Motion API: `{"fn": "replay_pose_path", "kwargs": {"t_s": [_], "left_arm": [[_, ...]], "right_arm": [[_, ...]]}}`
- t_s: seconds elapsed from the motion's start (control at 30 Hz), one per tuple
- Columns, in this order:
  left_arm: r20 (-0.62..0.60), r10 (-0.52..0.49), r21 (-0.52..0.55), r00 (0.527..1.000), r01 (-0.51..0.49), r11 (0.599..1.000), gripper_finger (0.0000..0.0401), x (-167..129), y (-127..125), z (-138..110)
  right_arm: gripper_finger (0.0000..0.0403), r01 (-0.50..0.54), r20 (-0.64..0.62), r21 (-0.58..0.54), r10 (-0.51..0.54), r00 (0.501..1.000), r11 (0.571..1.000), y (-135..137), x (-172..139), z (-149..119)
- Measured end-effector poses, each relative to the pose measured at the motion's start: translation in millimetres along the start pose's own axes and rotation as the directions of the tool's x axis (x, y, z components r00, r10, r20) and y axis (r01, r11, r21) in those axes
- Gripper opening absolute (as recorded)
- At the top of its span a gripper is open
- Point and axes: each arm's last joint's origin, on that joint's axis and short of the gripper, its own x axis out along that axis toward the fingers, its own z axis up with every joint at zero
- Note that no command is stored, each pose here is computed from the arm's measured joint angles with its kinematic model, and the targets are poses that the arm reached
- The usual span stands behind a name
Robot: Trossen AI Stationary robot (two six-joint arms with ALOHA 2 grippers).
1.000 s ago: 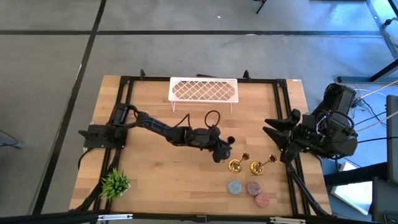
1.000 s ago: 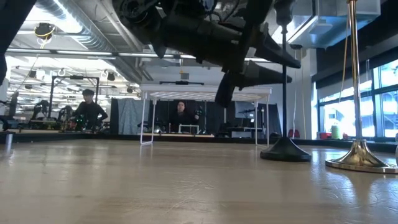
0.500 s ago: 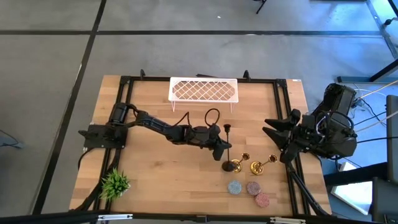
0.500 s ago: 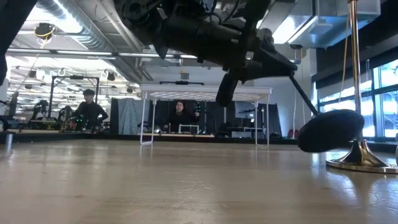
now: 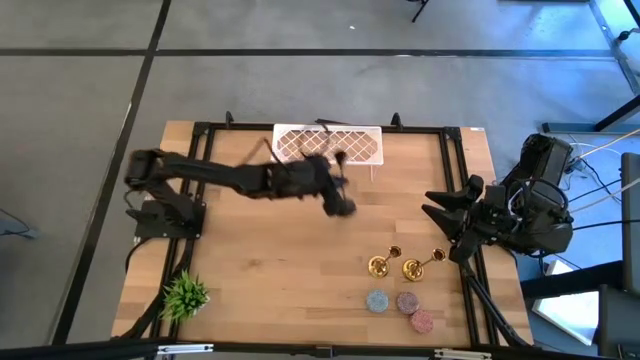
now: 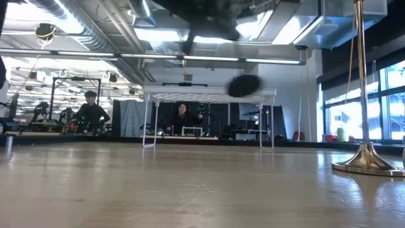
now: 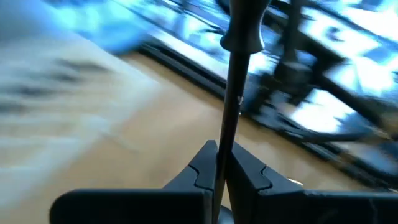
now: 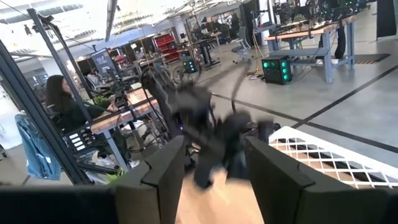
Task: Pick & Place candle stick holders
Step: Put the black candle holder on the shelf
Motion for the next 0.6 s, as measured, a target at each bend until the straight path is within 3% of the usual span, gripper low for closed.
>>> {"fn": "replay_pose_path", "kwargs": {"t_s": [0.2, 0.43, 0.6], "left_arm": [[0.103, 0.281, 0.047, 0.954, -0.287, 0.957, 0.0012, -47.4, 37.9, 42.1], [0.121, 0.383, 0.094, 0.916, -0.394, 0.914, 0.0012, -67.4, 70.7, 63.2], [0.080, 0.383, 0.106, 0.920, -0.390, 0.915, 0.0012, -66.3, 94.7, 70.5]], "right_arm": [[0.0171, 0.023, 0.007, 0.025, -0.023, 1.000, 0.999, -1.2, 4.2, 0.2], [0.0171, 0.091, 0.025, 0.000, -0.091, 0.996, 0.996, -1.7, 21.5, -3.1], [0.0171, 0.086, 0.023, 0.003, -0.087, 0.996, 0.996, -6.5, 43.7, 1.4]]}}
